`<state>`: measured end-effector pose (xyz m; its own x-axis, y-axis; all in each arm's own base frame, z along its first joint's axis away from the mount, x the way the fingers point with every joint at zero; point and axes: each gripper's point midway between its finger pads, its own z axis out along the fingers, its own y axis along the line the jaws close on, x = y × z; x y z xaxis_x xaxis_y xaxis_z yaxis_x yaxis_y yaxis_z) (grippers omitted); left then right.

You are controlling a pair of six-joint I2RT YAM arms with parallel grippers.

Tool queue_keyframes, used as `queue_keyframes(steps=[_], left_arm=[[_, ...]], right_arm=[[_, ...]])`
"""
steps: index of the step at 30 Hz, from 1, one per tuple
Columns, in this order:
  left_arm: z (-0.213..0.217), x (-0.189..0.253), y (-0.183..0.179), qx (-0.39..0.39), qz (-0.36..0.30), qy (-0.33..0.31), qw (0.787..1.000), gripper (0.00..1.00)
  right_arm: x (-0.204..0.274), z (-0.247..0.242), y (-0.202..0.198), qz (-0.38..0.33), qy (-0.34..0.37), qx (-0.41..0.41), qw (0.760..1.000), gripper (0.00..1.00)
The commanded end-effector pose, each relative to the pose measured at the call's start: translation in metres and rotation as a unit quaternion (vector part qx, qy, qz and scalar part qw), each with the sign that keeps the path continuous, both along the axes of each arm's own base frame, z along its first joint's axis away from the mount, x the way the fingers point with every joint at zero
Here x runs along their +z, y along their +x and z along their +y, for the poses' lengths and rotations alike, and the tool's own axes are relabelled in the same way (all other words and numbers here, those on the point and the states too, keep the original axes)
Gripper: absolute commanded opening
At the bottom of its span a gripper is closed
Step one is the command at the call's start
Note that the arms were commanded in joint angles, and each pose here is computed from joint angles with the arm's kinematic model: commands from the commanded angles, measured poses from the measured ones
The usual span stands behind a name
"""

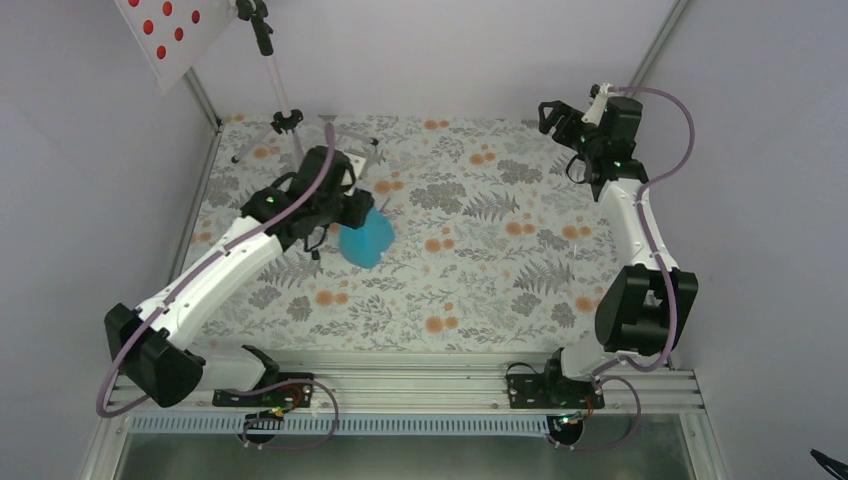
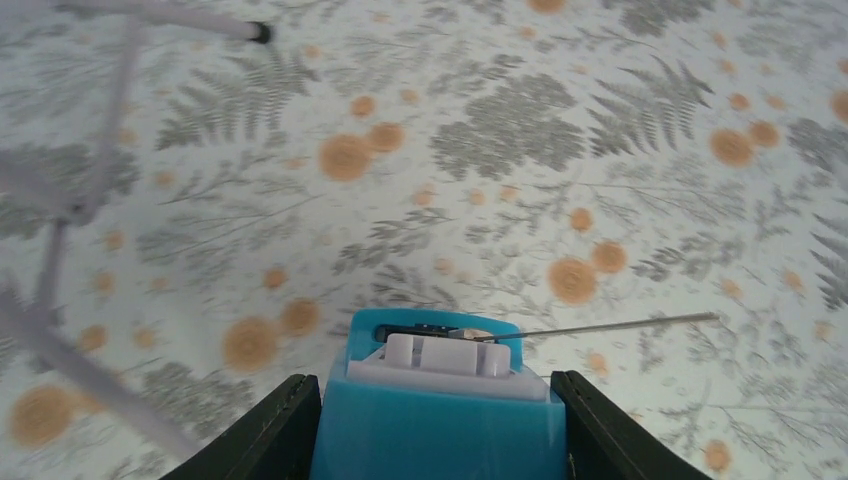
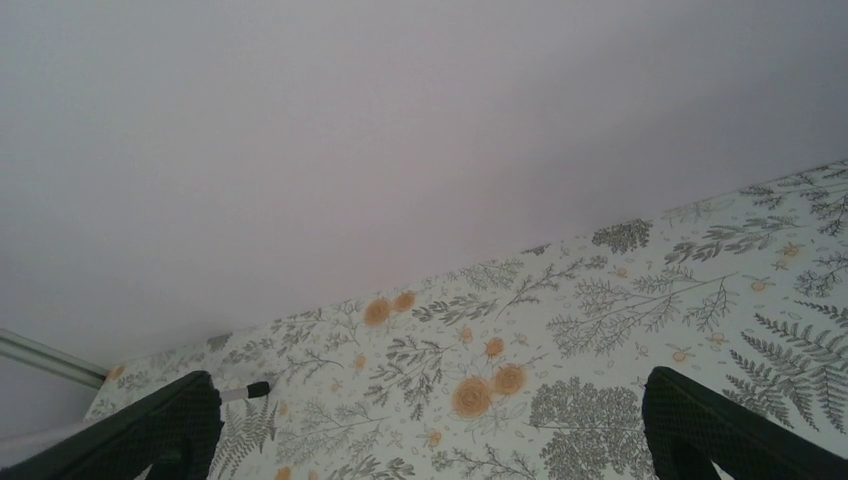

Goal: Pack up the instrument practice props

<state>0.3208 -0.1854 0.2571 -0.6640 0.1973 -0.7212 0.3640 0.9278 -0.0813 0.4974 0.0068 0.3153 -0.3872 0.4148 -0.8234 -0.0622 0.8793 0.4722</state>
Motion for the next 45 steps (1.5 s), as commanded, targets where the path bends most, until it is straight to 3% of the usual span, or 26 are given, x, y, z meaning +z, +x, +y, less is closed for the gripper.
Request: queue_keyframes(steps=[1, 5, 14, 21, 27, 31, 35, 40, 45], left_arm=[[-0.056, 0.027, 0.0, -0.044, -0.058, -0.055, 0.996, 0.18], [-0.09, 0.014, -0.012, -0.079, -0.062, -0.041, 0.994, 0.18], [-0.111, -0.029, -0.034, -0.131, -0.073, -0.006, 0.989, 0.18], [-0.111, -0.052, -0.048, -0.15, -0.096, 0.014, 0.984, 0.19], [-0.121, -0.06, -0.078, -0.191, -0.127, 0.003, 0.973, 0.19], [-0.126, -0.077, -0.093, -0.22, -0.11, 0.025, 0.969, 0.2], [-0.125, -0.086, -0.097, -0.236, -0.111, 0.036, 0.965, 0.21], [-0.124, -0.086, -0.096, -0.237, -0.116, 0.043, 0.964, 0.39], [-0.115, -0.06, -0.092, -0.209, -0.146, 0.023, 0.967, 0.78]], right_arm=[[-0.004, 0.01, -0.013, -0.008, -0.007, 0.02, 1.0, 0.99], [-0.014, 0.016, -0.021, -0.011, -0.006, 0.026, 1.0, 0.99], [-0.017, 0.046, -0.048, -0.048, -0.022, 0.072, 0.996, 0.99], [-0.04, 0.098, -0.097, -0.059, -0.013, 0.174, 0.983, 0.99], [-0.061, 0.119, -0.147, -0.02, 0.046, 0.221, 0.974, 0.99], [-0.081, 0.118, -0.172, 0.011, 0.008, 0.23, 0.973, 0.99], [-0.117, 0.124, -0.195, 0.076, 0.035, 0.25, 0.965, 0.97], [-0.16, 0.137, -0.224, 0.138, 0.084, 0.28, 0.946, 0.84], [-0.177, 0.151, -0.244, 0.164, 0.106, 0.323, 0.926, 0.77]])
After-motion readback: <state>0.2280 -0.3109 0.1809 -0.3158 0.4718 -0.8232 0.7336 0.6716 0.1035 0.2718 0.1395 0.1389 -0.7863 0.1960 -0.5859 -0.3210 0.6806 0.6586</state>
